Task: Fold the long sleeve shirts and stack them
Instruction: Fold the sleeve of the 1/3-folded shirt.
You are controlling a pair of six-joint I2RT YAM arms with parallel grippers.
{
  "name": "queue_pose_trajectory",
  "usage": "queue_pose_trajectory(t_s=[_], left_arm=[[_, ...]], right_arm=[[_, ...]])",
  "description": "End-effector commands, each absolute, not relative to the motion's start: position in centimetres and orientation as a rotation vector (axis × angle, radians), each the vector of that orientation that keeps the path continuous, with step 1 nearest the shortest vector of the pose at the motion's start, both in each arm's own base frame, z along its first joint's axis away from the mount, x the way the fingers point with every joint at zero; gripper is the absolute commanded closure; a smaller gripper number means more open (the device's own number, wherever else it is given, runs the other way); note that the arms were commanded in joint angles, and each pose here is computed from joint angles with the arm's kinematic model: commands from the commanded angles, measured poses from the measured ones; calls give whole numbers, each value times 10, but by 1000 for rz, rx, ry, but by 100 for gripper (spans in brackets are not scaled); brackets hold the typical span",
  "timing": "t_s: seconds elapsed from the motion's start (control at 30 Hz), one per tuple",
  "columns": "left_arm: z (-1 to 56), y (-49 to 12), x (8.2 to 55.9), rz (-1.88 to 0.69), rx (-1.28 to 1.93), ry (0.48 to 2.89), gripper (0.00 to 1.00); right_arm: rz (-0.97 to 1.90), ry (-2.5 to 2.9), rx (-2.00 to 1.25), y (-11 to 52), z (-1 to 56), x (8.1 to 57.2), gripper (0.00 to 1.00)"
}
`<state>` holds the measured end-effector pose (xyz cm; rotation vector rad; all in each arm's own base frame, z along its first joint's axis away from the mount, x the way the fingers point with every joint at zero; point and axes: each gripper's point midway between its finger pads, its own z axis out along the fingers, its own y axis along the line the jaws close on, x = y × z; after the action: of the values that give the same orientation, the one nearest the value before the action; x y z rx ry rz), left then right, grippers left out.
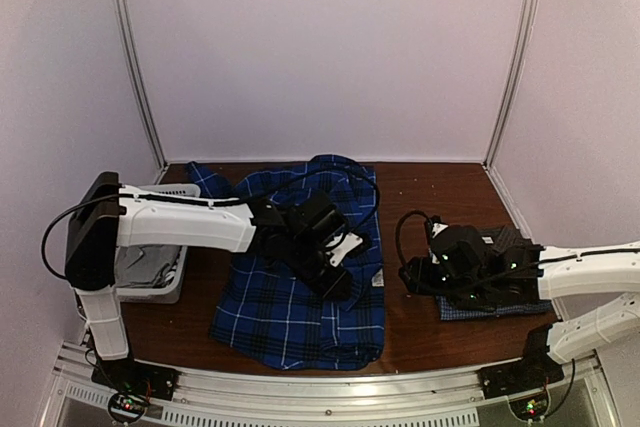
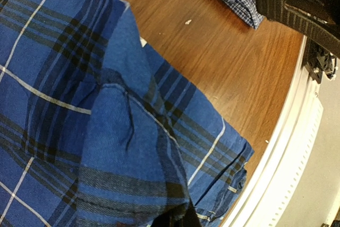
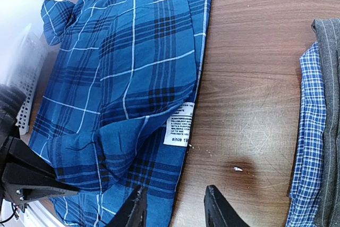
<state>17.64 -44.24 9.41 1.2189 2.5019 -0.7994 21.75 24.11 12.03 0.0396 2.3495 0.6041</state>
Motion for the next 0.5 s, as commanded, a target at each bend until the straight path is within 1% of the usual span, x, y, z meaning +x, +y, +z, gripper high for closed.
queue_pose_trajectory(t_s=[0.0, 0.1, 0.13, 0.2, 0.23, 0.27, 0.33, 0.4, 0.43, 0.47], left_arm=[[85, -438, 175, -743, 1230, 2515, 100], [82, -437, 169, -754, 1256, 2519, 99], [82, -438, 166, -760, 1270, 2517, 97], [82, -440, 158, -774, 1307, 2503, 89], [82, -440, 154, -780, 1320, 2502, 83], [83, -441, 152, -787, 1322, 2501, 73], [88, -441, 150, -810, 1311, 2493, 57], [96, -441, 151, -832, 1283, 2476, 39], [100, -440, 152, -841, 1263, 2468, 34], [103, -439, 154, -841, 1232, 2468, 31]], right_arm=[[615, 2348, 56, 240, 118, 218, 62], [620, 2344, 57, 241, 120, 218, 61], [618, 2344, 55, 241, 120, 218, 62], [615, 2347, 50, 241, 119, 218, 61], [612, 2349, 50, 241, 118, 219, 61], [613, 2352, 48, 242, 118, 218, 61], [614, 2358, 38, 244, 116, 218, 61], [614, 2369, 25, 245, 114, 217, 58], [612, 2377, 18, 245, 112, 216, 57], [613, 2384, 11, 246, 111, 215, 55]])
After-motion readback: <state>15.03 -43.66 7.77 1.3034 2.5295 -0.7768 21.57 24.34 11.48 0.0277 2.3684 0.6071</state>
